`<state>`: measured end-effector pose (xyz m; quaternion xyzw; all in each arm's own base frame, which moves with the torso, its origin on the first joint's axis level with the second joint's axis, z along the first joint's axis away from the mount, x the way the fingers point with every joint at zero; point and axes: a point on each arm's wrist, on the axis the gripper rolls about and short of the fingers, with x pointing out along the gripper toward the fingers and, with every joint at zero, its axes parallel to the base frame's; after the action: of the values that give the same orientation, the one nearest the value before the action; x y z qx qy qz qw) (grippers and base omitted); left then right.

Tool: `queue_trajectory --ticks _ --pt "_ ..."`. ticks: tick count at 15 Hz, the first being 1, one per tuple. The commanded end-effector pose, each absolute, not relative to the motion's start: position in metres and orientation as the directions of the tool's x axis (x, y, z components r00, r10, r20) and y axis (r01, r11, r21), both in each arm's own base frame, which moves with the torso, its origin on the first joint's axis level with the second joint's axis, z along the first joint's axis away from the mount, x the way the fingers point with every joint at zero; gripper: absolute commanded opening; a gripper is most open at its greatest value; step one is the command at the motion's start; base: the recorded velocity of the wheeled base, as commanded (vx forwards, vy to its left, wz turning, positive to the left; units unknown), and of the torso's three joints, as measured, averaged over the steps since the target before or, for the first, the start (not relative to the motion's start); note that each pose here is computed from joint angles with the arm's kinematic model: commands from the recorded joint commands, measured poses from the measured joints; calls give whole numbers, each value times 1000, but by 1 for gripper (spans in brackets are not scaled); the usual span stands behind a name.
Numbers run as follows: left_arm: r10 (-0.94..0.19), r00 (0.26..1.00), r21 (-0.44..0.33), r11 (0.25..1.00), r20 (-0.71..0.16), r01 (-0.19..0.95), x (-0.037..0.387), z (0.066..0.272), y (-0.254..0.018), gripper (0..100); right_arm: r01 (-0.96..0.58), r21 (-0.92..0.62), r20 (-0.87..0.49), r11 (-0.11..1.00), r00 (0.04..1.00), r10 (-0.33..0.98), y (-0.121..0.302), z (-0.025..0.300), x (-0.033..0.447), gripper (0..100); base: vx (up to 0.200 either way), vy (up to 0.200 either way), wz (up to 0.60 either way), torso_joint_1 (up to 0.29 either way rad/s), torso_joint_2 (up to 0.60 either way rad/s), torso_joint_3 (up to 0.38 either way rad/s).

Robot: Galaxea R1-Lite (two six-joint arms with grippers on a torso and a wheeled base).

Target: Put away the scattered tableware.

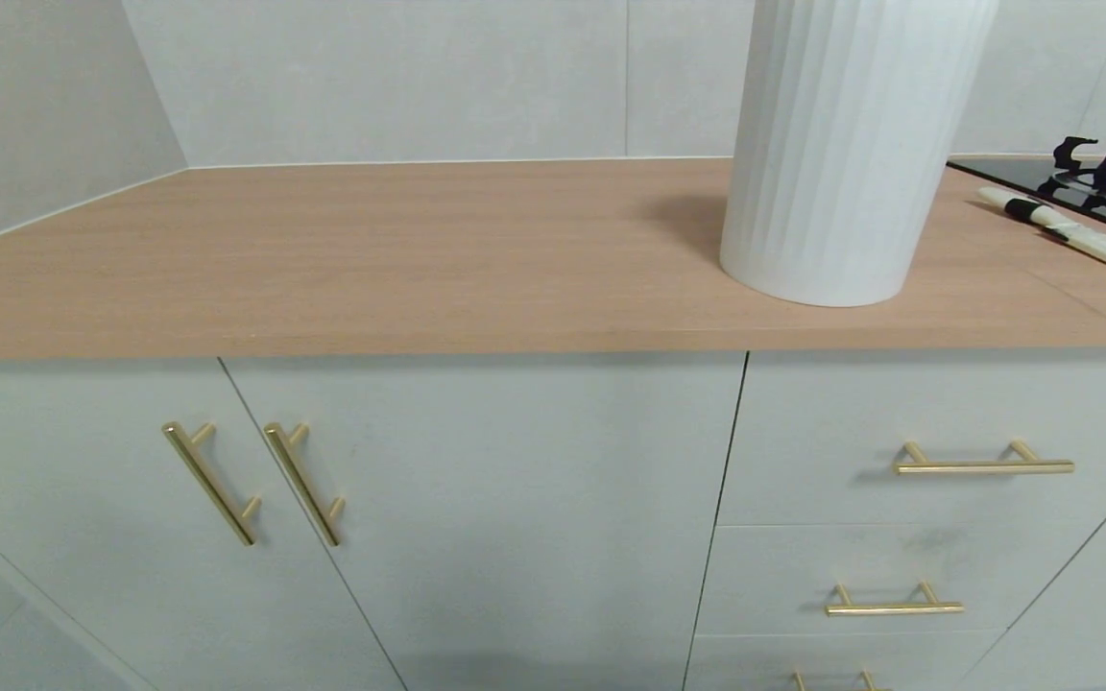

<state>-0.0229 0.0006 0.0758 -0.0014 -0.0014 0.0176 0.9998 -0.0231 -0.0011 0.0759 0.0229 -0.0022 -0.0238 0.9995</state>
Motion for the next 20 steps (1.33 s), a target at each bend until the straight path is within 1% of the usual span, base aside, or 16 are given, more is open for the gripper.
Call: queue_trajectory --ticks 1,5,20 --pt "37 999 -3 999 3 -37 -23 76 1 100 46 46 2 998 999 -46 -1 76 -23 100 0 -200 0 2 2 -7" --pt "37 999 -5 999 3 -37 -23 76 1 100 46 46 2 998 999 -46 -1 76 -23 100 0 -200 0 0 4 4" --pt "37 999 -5 999 3 -37 -23 76 1 100 44 38 0 998 999 -44 -1 76 -23 100 0 0 0 0 0 0"
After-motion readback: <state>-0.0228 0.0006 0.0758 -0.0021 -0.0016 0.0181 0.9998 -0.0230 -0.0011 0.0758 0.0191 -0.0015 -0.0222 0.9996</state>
